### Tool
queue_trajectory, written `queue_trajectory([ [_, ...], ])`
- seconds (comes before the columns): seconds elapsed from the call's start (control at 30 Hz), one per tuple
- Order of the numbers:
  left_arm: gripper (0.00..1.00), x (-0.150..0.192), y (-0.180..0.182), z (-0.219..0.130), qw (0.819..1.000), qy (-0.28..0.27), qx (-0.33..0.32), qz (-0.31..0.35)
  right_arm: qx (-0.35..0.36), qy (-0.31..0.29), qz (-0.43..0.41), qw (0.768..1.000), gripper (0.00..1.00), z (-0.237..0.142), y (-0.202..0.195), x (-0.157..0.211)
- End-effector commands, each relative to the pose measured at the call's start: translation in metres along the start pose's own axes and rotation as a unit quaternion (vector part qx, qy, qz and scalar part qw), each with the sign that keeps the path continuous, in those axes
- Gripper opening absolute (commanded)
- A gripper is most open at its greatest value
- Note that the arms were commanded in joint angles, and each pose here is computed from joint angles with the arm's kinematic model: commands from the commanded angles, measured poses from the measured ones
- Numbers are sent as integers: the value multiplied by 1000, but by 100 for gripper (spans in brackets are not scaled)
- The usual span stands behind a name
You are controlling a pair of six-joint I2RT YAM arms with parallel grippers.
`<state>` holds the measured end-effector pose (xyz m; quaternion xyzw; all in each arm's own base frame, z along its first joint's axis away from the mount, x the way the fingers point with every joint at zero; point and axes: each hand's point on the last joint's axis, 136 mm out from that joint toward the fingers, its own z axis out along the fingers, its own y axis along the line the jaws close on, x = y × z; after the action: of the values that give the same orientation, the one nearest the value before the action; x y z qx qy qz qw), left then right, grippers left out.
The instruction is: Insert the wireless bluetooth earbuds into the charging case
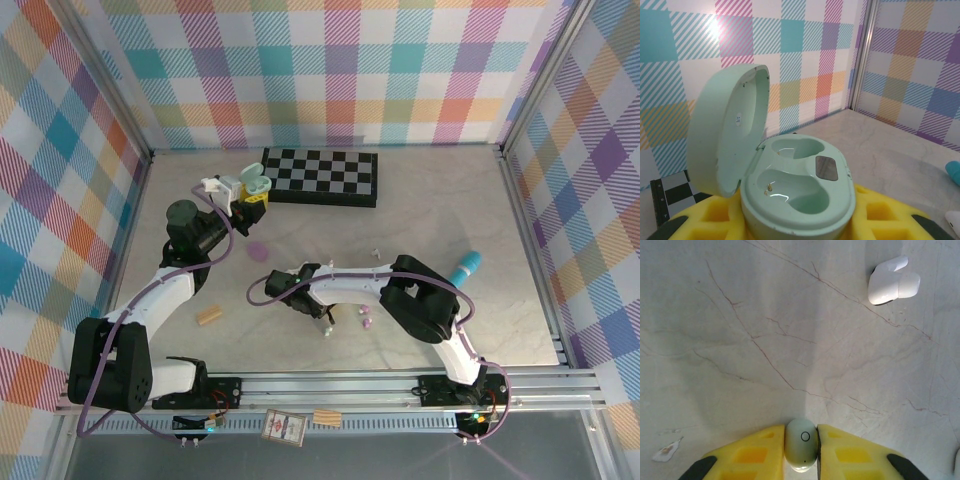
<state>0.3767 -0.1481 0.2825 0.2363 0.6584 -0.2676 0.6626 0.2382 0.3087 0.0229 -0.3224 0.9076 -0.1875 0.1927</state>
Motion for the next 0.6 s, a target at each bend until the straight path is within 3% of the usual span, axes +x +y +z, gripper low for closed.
queue_trajectory([
  [0.0, 31, -21, -3, -1, 999, -25, 12, 16, 2, -8, 9, 1000, 20, 0, -2, -9],
  [0.17, 31, -19, -3, 0, 1000, -24, 14, 14, -1, -24, 33, 999, 19, -13, -11, -13],
  [0.3, 31, -19, -4, 0, 999, -25, 16, 14, -8, -44, 99, 994, 17, -26, -29, -14],
  [0.57, 31, -16, -10, 4, 999, -23, 25, 12, -27, -78, 277, 957, 14, -39, -79, -7],
])
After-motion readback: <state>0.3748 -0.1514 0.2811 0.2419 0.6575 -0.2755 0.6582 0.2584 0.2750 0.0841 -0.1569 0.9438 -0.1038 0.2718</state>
